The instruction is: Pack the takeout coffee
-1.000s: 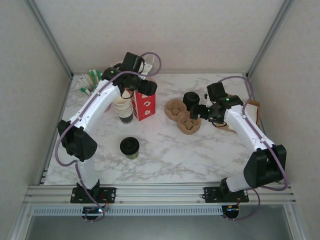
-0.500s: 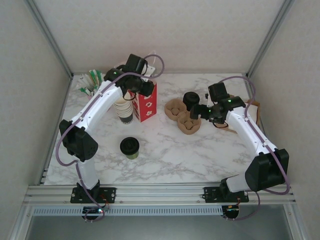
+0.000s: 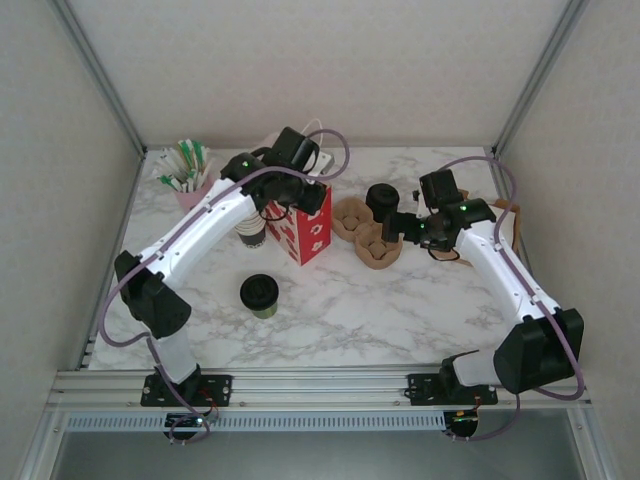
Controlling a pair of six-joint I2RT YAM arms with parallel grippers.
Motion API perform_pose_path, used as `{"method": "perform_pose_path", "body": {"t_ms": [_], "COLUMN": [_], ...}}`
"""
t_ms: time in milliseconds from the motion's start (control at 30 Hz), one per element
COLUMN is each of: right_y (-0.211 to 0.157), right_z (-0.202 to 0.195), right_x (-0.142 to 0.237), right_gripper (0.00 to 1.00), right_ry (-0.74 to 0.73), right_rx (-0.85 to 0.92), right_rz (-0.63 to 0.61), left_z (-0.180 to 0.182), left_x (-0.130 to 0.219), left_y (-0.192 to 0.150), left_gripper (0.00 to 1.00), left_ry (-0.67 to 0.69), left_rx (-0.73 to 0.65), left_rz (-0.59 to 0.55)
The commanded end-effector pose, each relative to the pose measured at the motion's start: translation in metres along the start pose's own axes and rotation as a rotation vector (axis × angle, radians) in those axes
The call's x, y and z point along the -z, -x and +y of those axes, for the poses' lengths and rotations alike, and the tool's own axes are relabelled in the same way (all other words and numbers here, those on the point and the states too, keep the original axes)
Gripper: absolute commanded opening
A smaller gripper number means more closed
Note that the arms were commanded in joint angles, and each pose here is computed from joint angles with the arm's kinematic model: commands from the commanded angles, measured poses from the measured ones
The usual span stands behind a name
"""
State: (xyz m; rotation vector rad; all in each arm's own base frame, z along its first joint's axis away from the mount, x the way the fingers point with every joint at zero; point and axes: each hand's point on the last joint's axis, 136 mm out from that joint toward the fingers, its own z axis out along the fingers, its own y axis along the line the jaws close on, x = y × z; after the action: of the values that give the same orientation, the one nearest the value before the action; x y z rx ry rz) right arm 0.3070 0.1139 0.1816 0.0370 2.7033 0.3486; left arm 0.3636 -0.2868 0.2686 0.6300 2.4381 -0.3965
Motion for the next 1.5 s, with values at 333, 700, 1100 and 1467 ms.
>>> {"method": "perform_pose_path", "body": {"t_ms": [333, 700, 1100, 1467], "right_y": [-0.008, 0.003, 0.031, 0.073], "right_z": [0.001, 0.028, 0.050, 0.089], "right_x": [0.005, -0.010, -0.026, -0.057], "right_gripper": [0.99, 0.98, 0.90, 0.85], "right_ry": [0.026, 0.151, 0.234, 0.314], "right_rx": [-0.025, 0.039, 0.002, 0.010], "right_rz": [0.010, 0.078, 0.071, 0.093], "left_z": [-0.043, -0.049, -0.044, -0.046], "left_x": [0.017, 0.017, 0.032, 0.038], "left_y": [-0.037, -0.026, -0.020, -0.012], "left_gripper": [0.15, 0.27, 0.22, 0.40], "left_ry": [-0.010, 0.022, 0.062, 0.063], "left_rx": [0.019, 0.014, 0.069, 0.080], "left_rz": [0.039, -0.003, -0.003, -0.040]}}
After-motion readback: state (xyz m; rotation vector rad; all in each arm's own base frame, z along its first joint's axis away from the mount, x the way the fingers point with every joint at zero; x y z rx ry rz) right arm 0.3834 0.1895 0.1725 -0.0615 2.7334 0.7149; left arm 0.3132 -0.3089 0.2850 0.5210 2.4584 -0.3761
